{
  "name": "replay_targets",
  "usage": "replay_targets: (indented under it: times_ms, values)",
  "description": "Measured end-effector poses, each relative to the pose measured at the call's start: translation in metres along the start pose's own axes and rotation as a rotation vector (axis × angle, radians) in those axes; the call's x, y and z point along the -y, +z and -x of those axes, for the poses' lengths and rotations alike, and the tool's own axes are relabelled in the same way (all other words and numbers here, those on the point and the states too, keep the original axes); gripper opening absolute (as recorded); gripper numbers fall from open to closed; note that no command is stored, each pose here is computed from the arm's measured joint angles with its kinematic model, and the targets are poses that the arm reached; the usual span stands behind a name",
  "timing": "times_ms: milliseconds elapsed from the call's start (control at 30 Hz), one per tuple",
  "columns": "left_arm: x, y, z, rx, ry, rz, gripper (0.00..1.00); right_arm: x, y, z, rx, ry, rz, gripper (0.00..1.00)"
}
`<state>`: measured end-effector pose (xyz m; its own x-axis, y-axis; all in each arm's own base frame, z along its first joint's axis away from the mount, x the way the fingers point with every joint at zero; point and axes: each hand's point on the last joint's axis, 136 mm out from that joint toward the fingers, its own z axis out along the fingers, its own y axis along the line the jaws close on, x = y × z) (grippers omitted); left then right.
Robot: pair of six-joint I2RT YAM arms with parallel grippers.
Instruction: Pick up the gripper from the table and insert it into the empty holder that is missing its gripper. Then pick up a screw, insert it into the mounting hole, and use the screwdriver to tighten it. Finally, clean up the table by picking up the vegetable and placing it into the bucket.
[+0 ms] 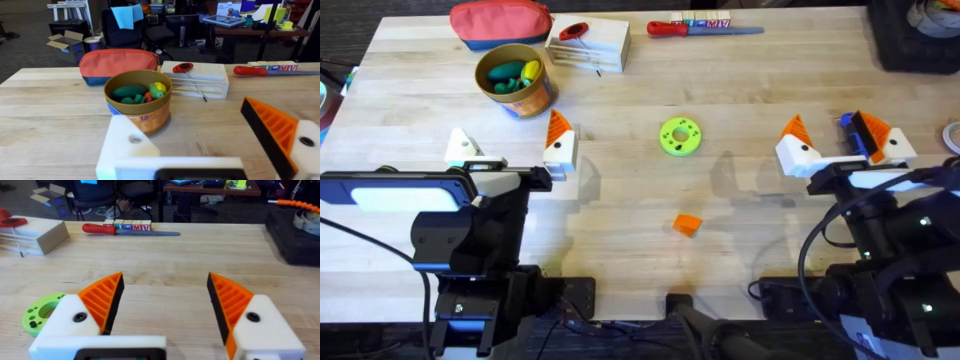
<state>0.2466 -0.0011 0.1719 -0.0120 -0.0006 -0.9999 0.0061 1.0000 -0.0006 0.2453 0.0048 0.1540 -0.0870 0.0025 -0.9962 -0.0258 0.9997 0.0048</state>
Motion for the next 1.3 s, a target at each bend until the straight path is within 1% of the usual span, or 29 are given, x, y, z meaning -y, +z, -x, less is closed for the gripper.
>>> replay_targets:
  times_ms: [533, 600, 667, 733, 800, 833, 933, 1000, 1067, 1133, 1200, 1300]
  values:
    - [0.000, 0.000, -0.002, -0.007, 0.000, 0.000, 0.987, 0.000, 0.000, -0.001, -0.005, 0.004, 0.000, 0.992]
    - [0.000, 0.000, 0.000, 0.002, 0.000, 0.000, 0.987, 0.000, 0.000, -0.001, -0.008, 0.009, 0.000, 0.992]
    - [0.000, 0.000, 0.004, 0.015, 0.000, 0.001, 0.987, 0.000, -0.002, -0.001, -0.022, 0.017, 0.001, 0.991]
    - [-0.001, -0.001, 0.005, 0.001, 0.001, 0.005, 0.987, 0.000, -0.005, 0.000, -0.058, 0.025, 0.001, 0.991]
    - [-0.003, -0.005, 0.010, -0.026, 0.001, 0.017, 0.986, -0.001, -0.009, 0.005, -0.095, 0.033, 0.003, 0.991]
    - [-0.005, -0.008, 0.017, -0.039, 0.001, 0.030, 0.986, -0.001, -0.011, 0.010, -0.111, 0.036, 0.003, 0.991]
    - [-0.014, -0.022, 0.046, -0.073, 0.003, 0.080, 0.986, -0.001, -0.019, 0.028, -0.175, 0.055, 0.000, 0.991]
    - [-0.020, -0.031, 0.067, -0.103, 0.006, 0.120, 0.985, -0.002, -0.024, 0.039, -0.230, 0.065, 0.000, 0.991]
    - [-0.027, -0.038, 0.078, -0.166, 0.013, 0.157, 0.986, -0.002, -0.028, 0.050, -0.298, 0.073, -0.002, 0.992]
    - [-0.032, -0.044, 0.083, -0.257, 0.023, 0.190, 0.986, -0.002, -0.029, 0.064, -0.351, 0.081, -0.005, 0.992]
    - [-0.038, -0.048, 0.086, -0.355, 0.015, 0.226, 0.986, -0.003, -0.028, 0.079, -0.391, 0.083, -0.001, 0.991]
    - [-0.044, -0.053, 0.086, -0.484, -0.037, 0.280, 0.986, -0.007, -0.022, 0.096, -0.453, 0.091, 0.019, 0.991]
